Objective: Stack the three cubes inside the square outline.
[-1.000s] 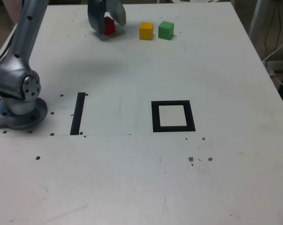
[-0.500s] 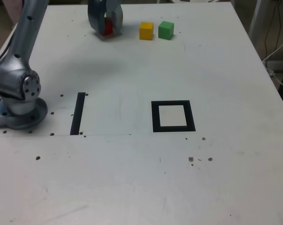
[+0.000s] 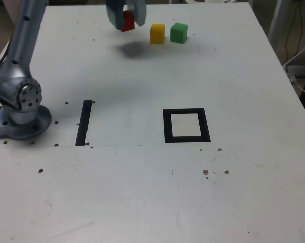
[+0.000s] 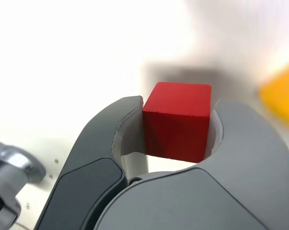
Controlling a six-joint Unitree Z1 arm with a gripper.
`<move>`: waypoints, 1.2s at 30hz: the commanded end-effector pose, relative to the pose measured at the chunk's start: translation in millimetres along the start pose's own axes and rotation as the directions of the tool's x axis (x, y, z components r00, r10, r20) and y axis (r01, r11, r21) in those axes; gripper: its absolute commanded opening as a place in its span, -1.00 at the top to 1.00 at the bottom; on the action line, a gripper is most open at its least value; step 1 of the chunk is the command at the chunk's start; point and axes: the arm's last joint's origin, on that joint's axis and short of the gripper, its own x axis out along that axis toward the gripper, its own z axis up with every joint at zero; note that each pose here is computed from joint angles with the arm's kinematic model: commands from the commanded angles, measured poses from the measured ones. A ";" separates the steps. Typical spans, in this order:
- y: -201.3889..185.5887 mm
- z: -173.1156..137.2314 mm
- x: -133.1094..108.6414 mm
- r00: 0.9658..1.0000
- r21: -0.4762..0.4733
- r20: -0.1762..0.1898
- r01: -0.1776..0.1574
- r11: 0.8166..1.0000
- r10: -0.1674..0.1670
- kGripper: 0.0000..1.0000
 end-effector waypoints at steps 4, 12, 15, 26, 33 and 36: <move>-62.9 -5.6 -12.2 1.000 0.087 -0.017 -0.010 0.996 0.011 0.41; -151.8 -18.8 -10.4 1.000 0.201 -0.016 -0.015 0.979 0.019 0.41; -179.7 -24.7 -8.1 1.000 0.230 0.000 -0.014 0.973 0.015 0.41; -267.6 -41.7 4.6 1.000 0.291 0.019 -0.003 0.957 -0.002 0.41; -313.4 -41.6 16.9 1.000 0.334 0.016 0.006 0.943 -0.012 0.41; -326.1 -37.3 24.3 1.000 0.345 0.012 0.013 0.939 -0.018 0.41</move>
